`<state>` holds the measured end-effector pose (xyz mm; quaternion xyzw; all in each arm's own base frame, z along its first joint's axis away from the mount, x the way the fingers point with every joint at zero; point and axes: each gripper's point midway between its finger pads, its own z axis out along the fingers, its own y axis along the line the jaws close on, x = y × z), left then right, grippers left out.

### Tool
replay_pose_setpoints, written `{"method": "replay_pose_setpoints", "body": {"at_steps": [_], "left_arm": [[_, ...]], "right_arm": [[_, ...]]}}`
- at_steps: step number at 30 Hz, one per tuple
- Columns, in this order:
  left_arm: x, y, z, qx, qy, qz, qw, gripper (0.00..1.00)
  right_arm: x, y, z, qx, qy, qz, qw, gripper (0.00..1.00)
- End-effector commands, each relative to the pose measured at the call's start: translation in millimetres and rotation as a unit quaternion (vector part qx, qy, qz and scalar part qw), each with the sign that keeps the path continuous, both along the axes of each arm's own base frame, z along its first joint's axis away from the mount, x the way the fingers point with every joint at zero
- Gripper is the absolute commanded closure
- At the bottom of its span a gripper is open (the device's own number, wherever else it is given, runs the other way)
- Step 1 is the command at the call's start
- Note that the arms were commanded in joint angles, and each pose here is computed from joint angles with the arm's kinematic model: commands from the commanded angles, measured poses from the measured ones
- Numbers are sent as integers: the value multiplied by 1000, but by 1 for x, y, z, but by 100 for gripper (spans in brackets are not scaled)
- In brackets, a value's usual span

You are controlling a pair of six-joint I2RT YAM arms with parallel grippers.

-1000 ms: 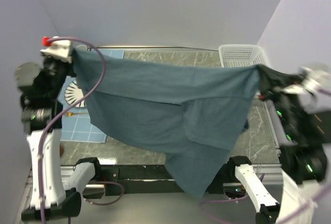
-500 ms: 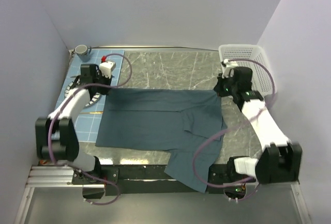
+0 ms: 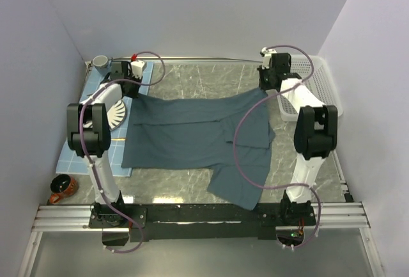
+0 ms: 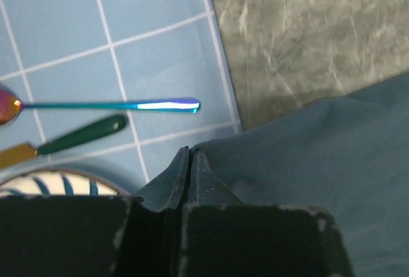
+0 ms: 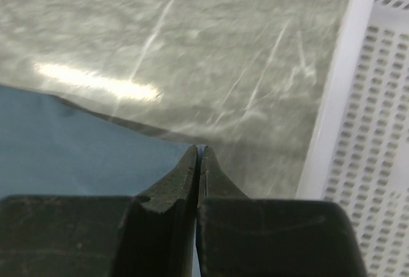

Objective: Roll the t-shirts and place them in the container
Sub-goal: Fold the T-shirt at the center of the board.

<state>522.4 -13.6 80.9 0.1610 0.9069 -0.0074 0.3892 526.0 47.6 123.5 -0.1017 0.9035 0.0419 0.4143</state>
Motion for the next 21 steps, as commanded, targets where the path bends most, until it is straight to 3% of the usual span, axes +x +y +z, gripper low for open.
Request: {"method": "replay_pose_setpoints", "body": {"at_steps": [1, 11, 21], "left_arm": [[32, -8, 13, 9, -34, 3, 999, 99], [75, -10, 10, 32, -66, 30, 997, 99], [105, -4, -4, 53, -85, 54, 994, 99]], "right_arm": [[28, -23, 5, -62, -11, -26, 998, 100], [75, -46, 2, -112, -19, -81, 990, 100], [95, -59, -21, -156, -20, -90, 983, 100]]}}
